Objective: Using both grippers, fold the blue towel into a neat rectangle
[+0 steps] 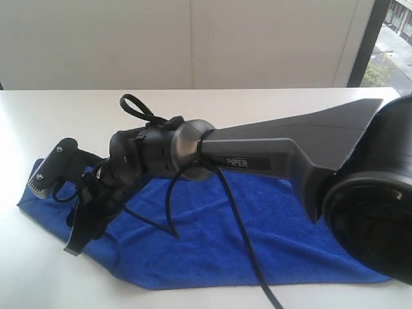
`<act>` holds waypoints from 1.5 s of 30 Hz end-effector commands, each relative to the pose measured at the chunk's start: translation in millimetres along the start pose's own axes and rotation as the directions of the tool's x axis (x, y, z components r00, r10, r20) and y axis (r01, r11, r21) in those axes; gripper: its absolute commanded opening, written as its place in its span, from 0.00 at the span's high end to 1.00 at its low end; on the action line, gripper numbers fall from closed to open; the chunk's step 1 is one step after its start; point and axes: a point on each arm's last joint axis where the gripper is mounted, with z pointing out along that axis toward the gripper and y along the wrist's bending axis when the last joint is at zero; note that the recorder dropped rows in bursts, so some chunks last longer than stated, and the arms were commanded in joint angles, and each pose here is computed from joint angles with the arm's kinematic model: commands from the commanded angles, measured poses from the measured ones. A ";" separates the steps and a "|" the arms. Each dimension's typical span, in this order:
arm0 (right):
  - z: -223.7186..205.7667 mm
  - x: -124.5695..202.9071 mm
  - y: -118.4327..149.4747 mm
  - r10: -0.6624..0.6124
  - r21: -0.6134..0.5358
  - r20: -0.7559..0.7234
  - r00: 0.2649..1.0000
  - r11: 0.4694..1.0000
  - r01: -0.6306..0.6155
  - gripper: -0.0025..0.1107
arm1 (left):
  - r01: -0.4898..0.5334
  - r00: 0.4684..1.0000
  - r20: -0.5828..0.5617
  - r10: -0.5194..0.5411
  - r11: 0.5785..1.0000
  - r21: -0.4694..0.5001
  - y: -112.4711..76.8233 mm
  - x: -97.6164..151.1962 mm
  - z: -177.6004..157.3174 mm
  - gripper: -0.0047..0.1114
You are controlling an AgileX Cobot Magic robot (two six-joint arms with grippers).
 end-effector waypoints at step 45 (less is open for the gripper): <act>-94.4 133.6 -160.4 0.419 0.245 -0.407 0.811 0.906 -0.345 0.64 | -0.312 0.819 -0.445 0.363 0.932 0.186 -20.8 -55.3 146.9 0.68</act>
